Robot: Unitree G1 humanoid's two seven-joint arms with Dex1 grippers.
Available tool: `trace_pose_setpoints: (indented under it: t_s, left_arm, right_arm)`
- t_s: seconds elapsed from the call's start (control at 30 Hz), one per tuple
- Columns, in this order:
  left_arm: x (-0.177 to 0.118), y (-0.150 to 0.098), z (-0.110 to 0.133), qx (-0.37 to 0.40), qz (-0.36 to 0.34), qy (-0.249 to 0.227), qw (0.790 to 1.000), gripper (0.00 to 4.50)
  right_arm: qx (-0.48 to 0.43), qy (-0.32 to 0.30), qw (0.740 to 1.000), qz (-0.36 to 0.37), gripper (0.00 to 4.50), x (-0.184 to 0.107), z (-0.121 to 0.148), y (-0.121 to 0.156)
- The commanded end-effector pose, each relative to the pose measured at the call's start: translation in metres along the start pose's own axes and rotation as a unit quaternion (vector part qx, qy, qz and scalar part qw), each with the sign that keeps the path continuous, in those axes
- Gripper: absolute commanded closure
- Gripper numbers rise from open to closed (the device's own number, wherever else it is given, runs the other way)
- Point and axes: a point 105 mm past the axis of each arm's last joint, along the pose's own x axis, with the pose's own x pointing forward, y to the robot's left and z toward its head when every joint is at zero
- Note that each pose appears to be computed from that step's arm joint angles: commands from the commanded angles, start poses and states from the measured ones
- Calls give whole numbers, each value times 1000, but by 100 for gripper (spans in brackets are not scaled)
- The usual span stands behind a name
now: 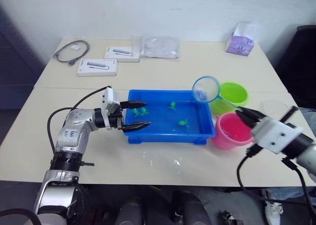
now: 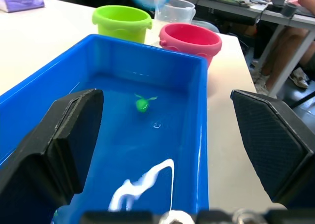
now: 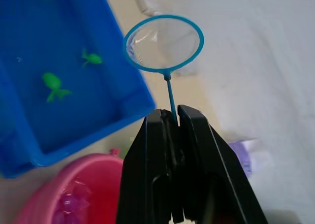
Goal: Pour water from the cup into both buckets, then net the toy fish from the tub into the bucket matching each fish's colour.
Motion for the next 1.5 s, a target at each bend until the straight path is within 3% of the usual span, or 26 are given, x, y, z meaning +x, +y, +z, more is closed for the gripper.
trace_pose_setpoints:
  t_s: [0.03,0.2,0.5,0.6,0.73,0.83,0.97,1.2,1.5]
  left_arm:
    - [-1,-3,11,23,2,-1,1000,5]
    - [-5,-6,13,27,16,3,1000,5]
    - [-9,-9,14,26,33,3,999,5]
    - [-10,-10,14,26,40,2,999,5]
    - [-12,-11,14,26,49,3,998,5]
    - [-14,-12,13,27,54,3,998,5]
    - [-18,-13,11,28,59,4,998,5]
    - [-24,-14,7,29,60,0,998,5]
    - [-18,-9,9,2,59,-34,998,5]
  right_arm:
    - [-40,43,998,24,450,10,-10,-2]
    - [-79,82,992,57,450,23,-27,0]
    - [-72,97,983,136,450,44,-39,17]
    - [-23,96,982,163,450,47,-39,25]
    - [147,64,972,170,450,51,-26,35]
    - [221,50,958,173,450,49,-18,33]
    - [319,32,933,166,450,42,-15,21]
    - [392,-17,908,149,450,18,-13,14]
    - [404,-48,913,22,450,-24,-33,-11]
